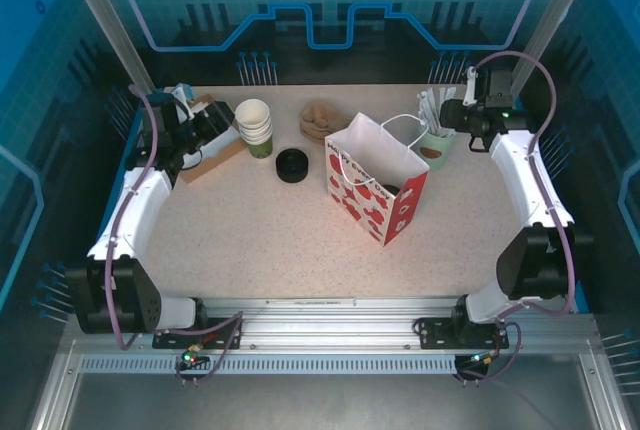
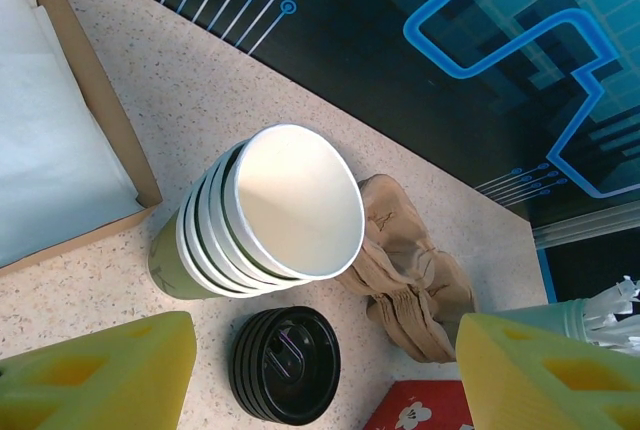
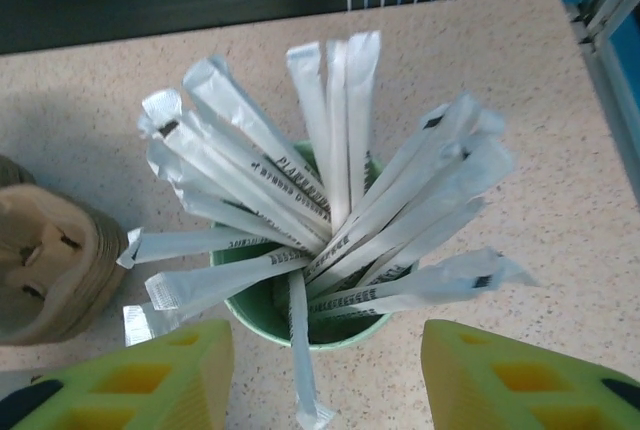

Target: Pack the takeout coffee

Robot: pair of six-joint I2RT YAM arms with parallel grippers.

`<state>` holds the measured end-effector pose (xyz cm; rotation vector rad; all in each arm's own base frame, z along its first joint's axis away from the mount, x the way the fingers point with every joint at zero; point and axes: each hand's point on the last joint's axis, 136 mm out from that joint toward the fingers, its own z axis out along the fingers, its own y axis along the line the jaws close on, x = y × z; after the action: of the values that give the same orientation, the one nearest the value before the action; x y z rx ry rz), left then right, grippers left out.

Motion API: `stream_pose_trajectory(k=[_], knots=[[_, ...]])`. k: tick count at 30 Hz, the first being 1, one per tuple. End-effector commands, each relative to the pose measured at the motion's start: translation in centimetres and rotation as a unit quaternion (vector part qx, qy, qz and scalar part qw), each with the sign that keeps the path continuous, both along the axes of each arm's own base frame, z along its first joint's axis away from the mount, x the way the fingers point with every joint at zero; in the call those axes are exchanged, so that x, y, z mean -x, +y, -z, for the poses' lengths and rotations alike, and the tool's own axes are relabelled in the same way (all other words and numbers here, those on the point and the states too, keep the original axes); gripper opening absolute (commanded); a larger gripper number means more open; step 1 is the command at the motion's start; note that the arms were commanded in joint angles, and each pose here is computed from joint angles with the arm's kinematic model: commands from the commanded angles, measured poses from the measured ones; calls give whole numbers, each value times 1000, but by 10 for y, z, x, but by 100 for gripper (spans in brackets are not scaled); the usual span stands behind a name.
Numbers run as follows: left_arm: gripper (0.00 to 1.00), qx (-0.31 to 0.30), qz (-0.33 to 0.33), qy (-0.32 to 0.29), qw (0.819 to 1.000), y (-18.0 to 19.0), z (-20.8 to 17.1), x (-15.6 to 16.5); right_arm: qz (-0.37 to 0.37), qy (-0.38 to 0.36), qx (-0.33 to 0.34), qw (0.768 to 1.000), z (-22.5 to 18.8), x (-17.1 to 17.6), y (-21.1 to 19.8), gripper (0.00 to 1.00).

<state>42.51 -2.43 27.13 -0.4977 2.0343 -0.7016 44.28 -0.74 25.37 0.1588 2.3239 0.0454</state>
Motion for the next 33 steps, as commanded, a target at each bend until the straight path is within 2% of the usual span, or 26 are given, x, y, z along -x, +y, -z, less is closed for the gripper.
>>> stream_pose_trajectory(k=[1,9,19,25,29,33], knots=[[71,-3,14,-2,1000,-6,1,4,0,15,-19,1000,14,-1,0,48],[71,-4,16,-2,1000,-7,2,5,2,38,-20,999,38,-1,0,41],[71,-2,18,-1,1000,-7,4,5,-10,39,-39,998,42,0,7,18],[71,-3,18,-4,1000,-7,2,6,-12,-3,-37,999,1,10,8,6],[71,-2,19,-8,1000,-8,-1,8,-19,-42,-28,999,-40,26,12,4],[71,-1,20,-14,1000,-9,-6,12,-37,-84,-8,996,-92,58,24,4]])
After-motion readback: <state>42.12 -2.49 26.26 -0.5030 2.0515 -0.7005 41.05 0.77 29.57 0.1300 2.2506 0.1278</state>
